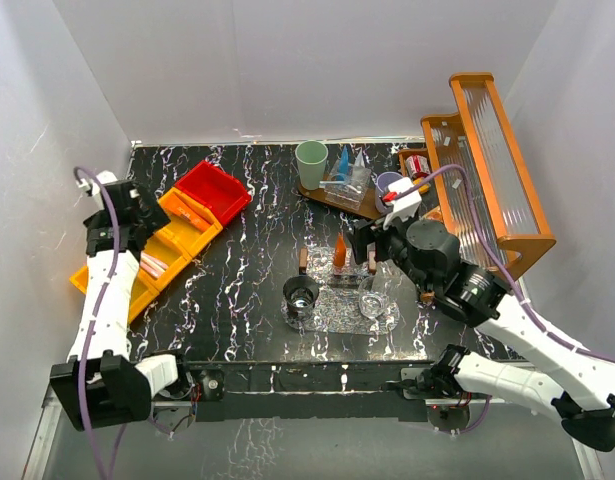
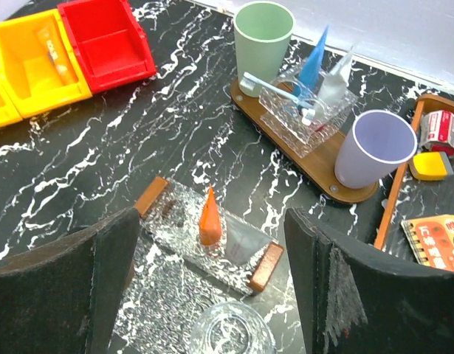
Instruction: Prepare toiletry sets of a toothbrush and toothpaste on the tray
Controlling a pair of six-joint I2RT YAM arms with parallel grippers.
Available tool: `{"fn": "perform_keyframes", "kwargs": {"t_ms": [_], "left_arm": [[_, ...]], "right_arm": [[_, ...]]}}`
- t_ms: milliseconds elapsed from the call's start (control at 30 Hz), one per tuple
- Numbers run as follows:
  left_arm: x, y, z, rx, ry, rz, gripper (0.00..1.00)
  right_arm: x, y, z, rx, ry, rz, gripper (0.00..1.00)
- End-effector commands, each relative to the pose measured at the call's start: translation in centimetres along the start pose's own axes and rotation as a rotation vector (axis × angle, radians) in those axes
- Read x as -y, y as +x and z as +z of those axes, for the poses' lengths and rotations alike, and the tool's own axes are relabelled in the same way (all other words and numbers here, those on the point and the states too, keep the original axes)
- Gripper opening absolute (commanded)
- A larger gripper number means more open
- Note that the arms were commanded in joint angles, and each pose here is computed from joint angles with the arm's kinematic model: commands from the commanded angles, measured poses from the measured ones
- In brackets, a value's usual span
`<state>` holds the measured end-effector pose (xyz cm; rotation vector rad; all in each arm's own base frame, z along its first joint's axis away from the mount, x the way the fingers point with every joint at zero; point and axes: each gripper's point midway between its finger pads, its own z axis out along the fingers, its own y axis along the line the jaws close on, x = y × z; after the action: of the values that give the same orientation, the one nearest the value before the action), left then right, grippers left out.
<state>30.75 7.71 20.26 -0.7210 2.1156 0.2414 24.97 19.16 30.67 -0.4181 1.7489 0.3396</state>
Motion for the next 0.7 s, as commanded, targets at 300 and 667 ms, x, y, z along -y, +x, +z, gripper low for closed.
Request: {"fn": "perform_keyframes", "kwargs": {"t_ms": [300, 667], "left_arm": [[-6.1, -0.3, 3.7, -0.129, -0.136, -0.166, 0.67], [-5.5, 1.5, 7.9, -0.243, -0.138, -0.117, 0.33]], "right_arm": [[0.7, -1.5, -2.7, 0.141, -0.023, 0.055, 0.82], [0.8, -0.7, -2.6, 0.142, -0.020, 0.058, 0.83]]}}
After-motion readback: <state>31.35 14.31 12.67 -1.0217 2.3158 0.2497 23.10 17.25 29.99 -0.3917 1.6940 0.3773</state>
